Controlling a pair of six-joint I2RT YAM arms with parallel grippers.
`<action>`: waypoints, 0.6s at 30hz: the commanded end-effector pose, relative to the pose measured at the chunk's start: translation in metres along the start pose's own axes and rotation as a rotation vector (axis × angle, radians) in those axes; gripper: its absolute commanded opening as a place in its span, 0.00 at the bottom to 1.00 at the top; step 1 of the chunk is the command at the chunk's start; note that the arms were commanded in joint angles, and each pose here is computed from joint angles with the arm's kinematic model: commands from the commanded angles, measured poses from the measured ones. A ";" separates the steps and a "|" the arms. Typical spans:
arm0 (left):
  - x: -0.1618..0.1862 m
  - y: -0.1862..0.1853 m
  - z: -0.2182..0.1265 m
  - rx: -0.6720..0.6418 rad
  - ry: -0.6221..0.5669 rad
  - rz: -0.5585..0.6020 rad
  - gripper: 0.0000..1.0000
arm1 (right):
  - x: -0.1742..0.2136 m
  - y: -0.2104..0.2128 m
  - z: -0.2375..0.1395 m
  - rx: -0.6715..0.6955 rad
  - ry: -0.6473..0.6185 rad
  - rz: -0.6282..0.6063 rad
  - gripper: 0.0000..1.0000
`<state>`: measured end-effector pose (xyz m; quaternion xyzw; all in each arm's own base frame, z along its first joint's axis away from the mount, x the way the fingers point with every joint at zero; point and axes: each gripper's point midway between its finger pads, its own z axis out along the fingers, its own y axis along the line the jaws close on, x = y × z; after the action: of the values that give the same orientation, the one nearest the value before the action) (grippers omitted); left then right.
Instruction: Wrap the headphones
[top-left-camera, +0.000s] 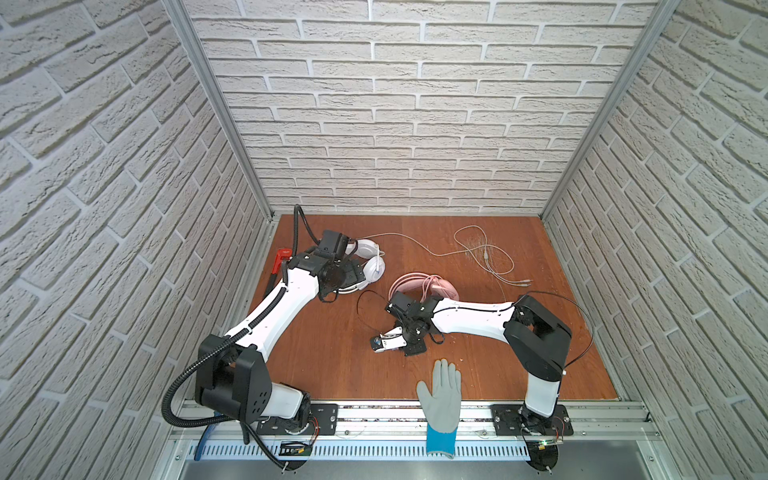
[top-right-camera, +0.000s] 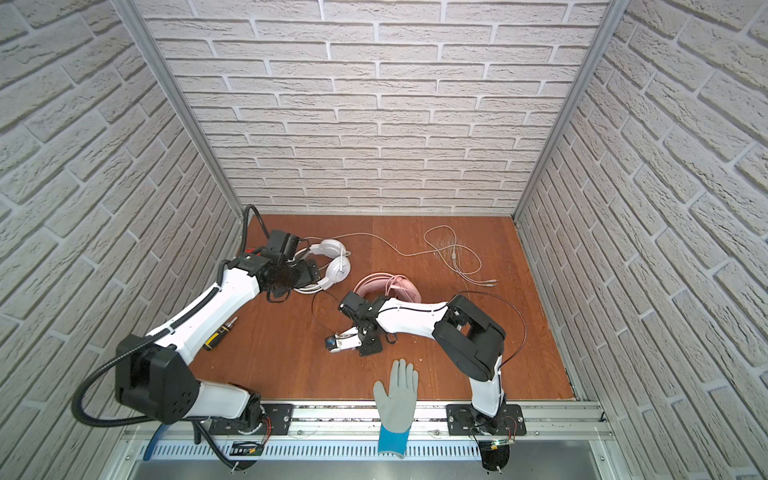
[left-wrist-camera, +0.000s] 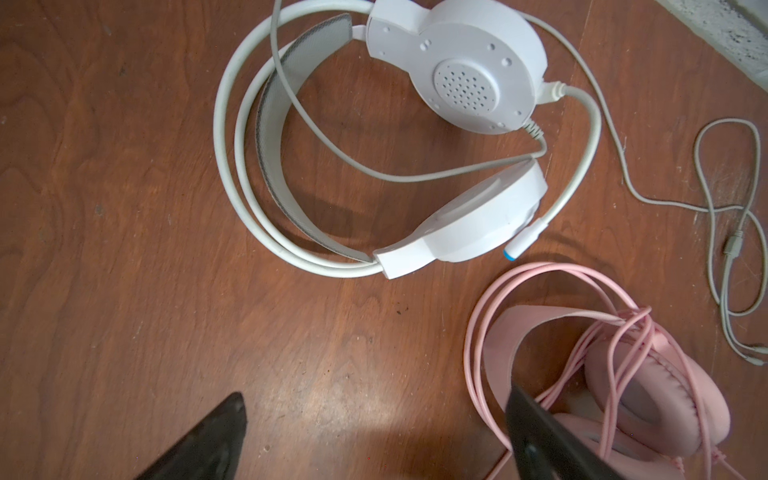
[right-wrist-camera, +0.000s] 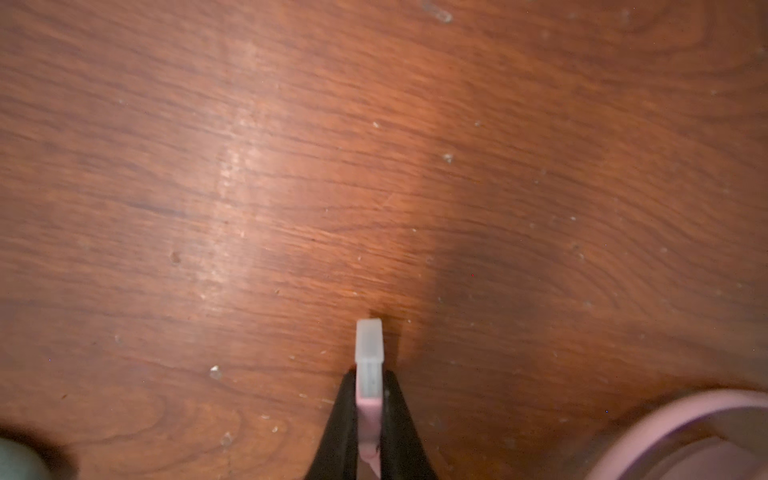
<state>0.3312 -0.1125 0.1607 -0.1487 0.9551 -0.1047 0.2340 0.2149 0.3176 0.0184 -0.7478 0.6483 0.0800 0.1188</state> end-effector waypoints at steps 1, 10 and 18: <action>-0.001 -0.004 -0.002 0.044 -0.027 0.022 0.96 | -0.021 -0.011 -0.028 0.048 -0.167 0.115 0.06; 0.014 -0.026 0.016 0.152 -0.022 0.072 0.89 | -0.023 -0.035 -0.060 0.132 -0.316 0.327 0.06; 0.032 -0.050 0.035 0.196 0.025 0.101 0.81 | -0.017 -0.056 -0.071 0.174 -0.359 0.511 0.06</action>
<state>0.3262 -0.1626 0.1343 -0.0812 0.9535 -0.1708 0.2348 0.2565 0.3172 0.0797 -0.5629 0.7722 0.1647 0.2444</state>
